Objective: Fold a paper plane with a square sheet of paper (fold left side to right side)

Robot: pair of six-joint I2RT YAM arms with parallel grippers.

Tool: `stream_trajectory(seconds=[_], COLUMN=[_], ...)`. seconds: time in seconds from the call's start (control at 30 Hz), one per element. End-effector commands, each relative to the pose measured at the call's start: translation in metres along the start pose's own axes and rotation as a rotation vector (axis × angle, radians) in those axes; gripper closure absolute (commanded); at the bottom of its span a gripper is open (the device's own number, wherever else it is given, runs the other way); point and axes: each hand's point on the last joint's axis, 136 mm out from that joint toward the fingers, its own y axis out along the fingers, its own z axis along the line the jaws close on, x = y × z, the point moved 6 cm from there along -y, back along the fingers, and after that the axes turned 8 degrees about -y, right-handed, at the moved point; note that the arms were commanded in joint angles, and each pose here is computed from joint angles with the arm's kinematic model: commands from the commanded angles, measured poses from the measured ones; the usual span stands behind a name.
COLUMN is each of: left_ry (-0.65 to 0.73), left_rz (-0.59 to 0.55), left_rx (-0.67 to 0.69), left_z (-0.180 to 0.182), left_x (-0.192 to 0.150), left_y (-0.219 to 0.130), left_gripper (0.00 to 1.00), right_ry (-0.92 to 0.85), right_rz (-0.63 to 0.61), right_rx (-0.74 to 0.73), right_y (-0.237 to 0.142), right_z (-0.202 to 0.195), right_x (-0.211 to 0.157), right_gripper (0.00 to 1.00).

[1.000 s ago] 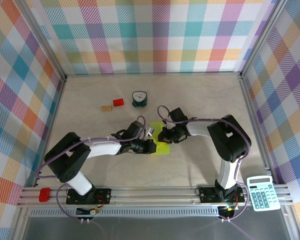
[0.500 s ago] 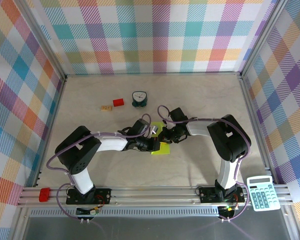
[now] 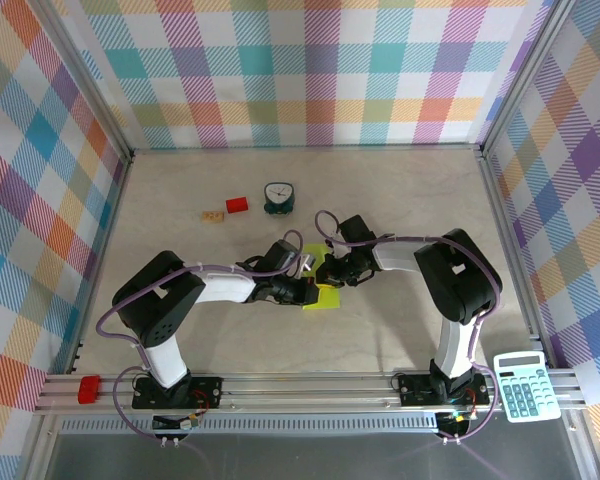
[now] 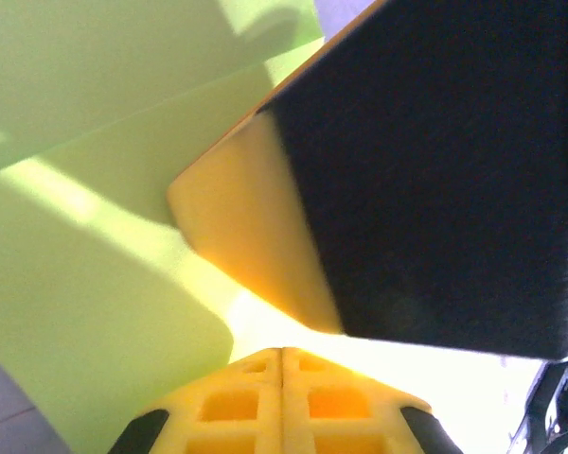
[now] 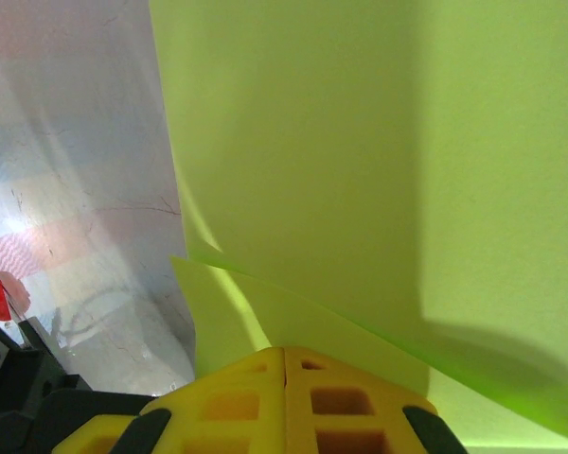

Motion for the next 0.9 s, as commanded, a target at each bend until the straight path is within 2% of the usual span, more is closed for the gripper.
stream_trajectory(seconds=[0.0, 0.87], left_ry=[-0.007, -0.035], left_rz=[0.013, 0.035], left_rx=[0.025, 0.037], left_z=[0.013, 0.033], left_x=[-0.007, -0.037], left_y=[0.003, -0.010], left_gripper=[1.00, 1.00], right_ry=[0.062, 0.077], right_rz=[0.096, 0.104], right_rx=[-0.148, -0.141], right_y=[0.012, 0.007], right_z=[-0.031, -0.040], right_x=[-0.024, -0.022], right_gripper=[1.00, 1.00])
